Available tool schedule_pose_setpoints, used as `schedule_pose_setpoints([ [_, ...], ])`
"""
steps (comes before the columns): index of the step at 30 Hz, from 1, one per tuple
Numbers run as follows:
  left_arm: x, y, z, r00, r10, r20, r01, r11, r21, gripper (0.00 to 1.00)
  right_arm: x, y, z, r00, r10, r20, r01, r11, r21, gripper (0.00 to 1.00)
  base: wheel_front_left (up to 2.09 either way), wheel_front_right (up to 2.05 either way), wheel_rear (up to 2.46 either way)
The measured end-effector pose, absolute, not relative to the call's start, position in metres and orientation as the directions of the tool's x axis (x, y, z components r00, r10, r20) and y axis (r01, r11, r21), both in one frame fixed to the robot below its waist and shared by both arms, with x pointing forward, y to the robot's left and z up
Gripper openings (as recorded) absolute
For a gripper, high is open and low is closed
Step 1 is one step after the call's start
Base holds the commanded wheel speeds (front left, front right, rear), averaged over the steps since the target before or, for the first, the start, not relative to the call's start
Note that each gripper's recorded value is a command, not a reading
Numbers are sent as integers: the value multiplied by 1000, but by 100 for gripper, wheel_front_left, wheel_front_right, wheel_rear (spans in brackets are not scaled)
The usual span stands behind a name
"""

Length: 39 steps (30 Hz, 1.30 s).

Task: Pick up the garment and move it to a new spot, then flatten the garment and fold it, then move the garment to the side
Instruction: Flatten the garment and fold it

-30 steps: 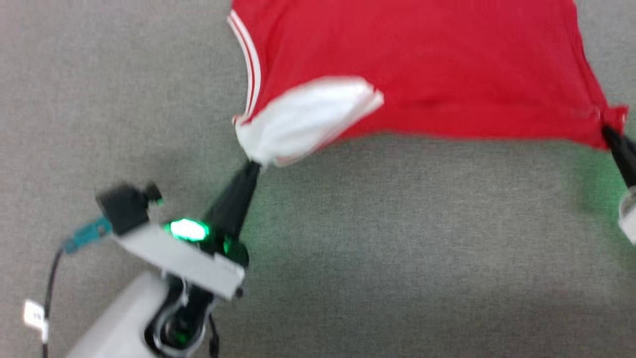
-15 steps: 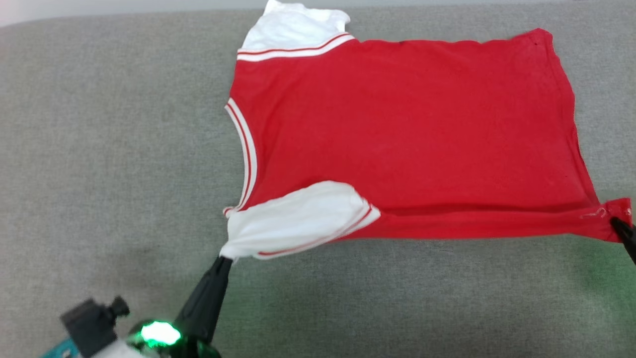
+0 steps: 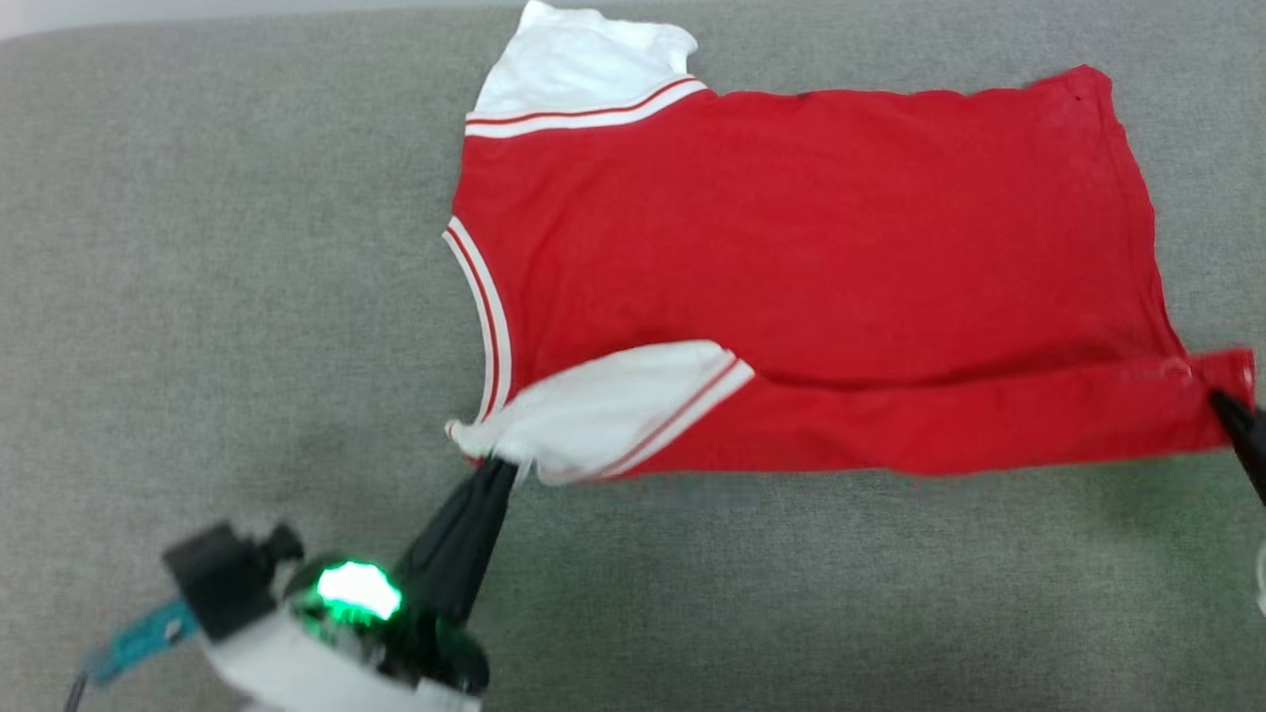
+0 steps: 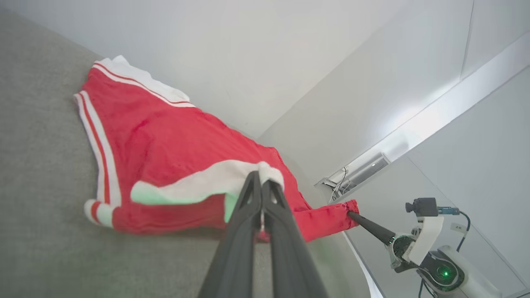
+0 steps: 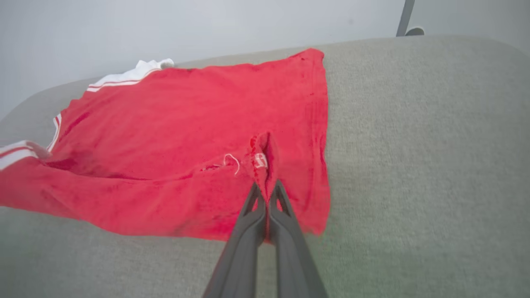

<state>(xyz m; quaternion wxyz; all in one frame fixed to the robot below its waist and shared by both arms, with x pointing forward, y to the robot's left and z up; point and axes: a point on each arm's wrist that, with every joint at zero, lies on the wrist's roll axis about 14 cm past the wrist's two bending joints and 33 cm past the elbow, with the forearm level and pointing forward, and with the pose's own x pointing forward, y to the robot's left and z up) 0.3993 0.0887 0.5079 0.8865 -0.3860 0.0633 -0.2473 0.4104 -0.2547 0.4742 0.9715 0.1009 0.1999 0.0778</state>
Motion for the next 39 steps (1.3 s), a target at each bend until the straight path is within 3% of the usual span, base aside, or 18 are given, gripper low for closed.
schedule_pose_setpoints([
  [5,433,79,521,845,-521,119,453,580,-677,0,438,-242,481,911,217,-351,-135,960,245,0,0,0,0],
  [11,474,84,525,853,-506,131,456,599,-658,0,464,-256,471,909,174,-379,-82,966,245,0,0,0,0],
  [20,512,104,468,904,-426,-14,312,684,-660,0,483,-261,427,878,145,-455,-24,965,260,0,0,0,0],
  [33,527,99,411,879,-443,-175,274,771,-574,0,499,-256,392,860,145,-489,-37,974,224,0,0,0,0],
  [34,527,99,410,878,-444,-181,276,777,-566,16,498,-255,392,861,148,-487,-41,974,225,0,0,0,0],
  [35,526,97,410,874,-449,-186,284,782,-555,49,498,-254,394,863,151,-482,-45,973,224,13,0,0,0],
  [36,525,98,411,872,-450,-190,286,785,-549,100,498,-253,396,865,151,-479,-48,974,221,43,0,0,0],
  [38,525,103,414,874,-446,-194,289,797,-531,100,498,-252,400,873,154,-463,-56,974,217,100,0,0,0],
  [39,524,108,415,872,-444,-206,290,808,-512,100,497,-251,404,878,155,-453,-60,974,218,100,0,0,0],
])
